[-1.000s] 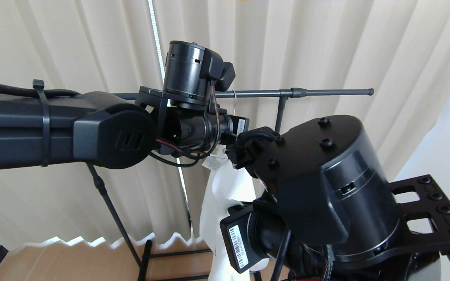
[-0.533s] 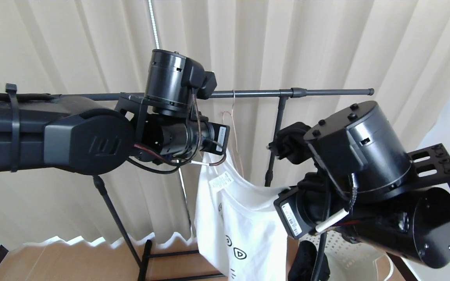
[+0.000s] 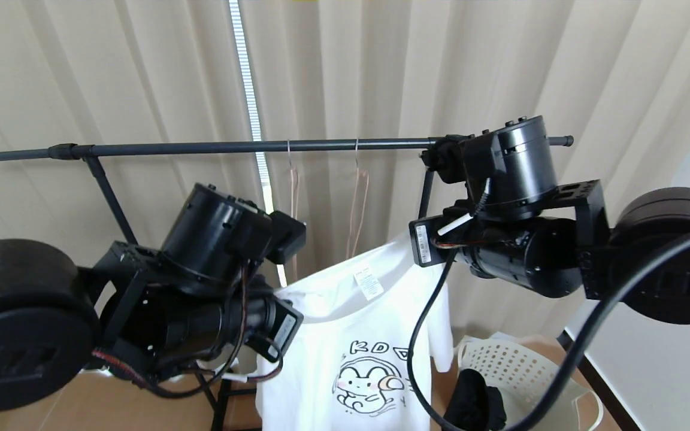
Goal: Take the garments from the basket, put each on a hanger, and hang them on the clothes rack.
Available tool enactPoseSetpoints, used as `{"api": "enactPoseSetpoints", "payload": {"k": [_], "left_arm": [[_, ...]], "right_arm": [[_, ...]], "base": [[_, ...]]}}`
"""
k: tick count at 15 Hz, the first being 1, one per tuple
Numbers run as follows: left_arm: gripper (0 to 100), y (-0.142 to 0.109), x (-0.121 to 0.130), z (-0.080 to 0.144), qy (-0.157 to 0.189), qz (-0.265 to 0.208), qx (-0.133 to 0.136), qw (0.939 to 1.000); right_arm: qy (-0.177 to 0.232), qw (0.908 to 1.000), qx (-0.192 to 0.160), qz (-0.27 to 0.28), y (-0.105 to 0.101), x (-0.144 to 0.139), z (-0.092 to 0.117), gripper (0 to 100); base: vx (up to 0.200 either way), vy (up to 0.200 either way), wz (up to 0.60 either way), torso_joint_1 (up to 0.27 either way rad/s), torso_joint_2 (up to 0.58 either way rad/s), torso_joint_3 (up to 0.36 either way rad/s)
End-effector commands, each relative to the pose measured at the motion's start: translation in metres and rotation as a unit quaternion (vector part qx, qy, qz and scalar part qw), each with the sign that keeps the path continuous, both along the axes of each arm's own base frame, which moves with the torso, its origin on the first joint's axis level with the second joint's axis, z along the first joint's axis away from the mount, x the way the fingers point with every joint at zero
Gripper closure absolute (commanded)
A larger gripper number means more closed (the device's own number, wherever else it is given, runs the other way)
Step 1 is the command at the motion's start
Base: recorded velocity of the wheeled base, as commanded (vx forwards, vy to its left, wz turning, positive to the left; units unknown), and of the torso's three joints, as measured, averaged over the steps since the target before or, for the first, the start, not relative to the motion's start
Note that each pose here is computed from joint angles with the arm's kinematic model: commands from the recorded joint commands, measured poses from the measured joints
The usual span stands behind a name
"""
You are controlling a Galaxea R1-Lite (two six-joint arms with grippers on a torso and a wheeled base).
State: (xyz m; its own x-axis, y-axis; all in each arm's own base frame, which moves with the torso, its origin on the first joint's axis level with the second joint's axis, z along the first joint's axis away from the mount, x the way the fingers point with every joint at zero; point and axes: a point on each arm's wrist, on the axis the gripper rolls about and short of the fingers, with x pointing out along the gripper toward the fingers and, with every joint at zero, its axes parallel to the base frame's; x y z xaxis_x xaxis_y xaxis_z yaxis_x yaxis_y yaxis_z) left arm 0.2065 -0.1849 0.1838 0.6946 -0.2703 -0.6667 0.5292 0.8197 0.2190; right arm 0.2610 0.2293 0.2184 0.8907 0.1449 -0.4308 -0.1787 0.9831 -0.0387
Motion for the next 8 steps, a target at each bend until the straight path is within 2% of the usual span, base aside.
{"api": "enactPoseSetpoints", "payload": {"k": [1, 3, 4, 5, 7, 8], "left_arm": [[100, -0.012, -0.028, -0.014, 0.027, -0.034, 0.005, 0.9990], [100, -0.030, -0.036, -0.024, 0.047, -0.047, -0.002, 0.9978], [100, -0.043, -0.039, -0.026, 0.059, -0.049, -0.019, 0.9968], [100, -0.046, -0.039, -0.025, 0.064, -0.041, -0.033, 0.9966], [100, -0.060, -0.035, -0.020, 0.083, -0.006, -0.090, 0.9925], [100, -0.066, -0.039, -0.017, 0.093, -0.007, -0.112, 0.9893]], "right_arm": [[0.007, 0.9994, 0.029, -0.015, 0.019, 0.019, -0.015, 100], [-0.002, 0.9966, 0.079, -0.024, 0.030, 0.024, -0.007, 100], [-0.004, 0.9934, 0.111, -0.030, 0.038, 0.026, -0.003, 100], [-0.003, 0.9921, 0.122, -0.031, 0.042, 0.027, -0.004, 100], [-0.001, 0.9860, 0.162, -0.038, 0.056, 0.031, -0.004, 100], [0.001, 0.9843, 0.172, -0.040, 0.059, 0.032, -0.005, 100]], "base": [[0.000, 0.000, 0.00, 0.000, 0.00, 0.000], [0.000, 0.000, 0.00, 0.000, 0.00, 0.000], [0.000, 0.000, 0.00, 0.000, 0.00, 0.000], [0.000, 0.000, 0.00, 0.000, 0.00, 0.000], [0.000, 0.000, 0.00, 0.000, 0.00, 0.000], [0.000, 0.000, 0.00, 0.000, 0.00, 0.000]]}}
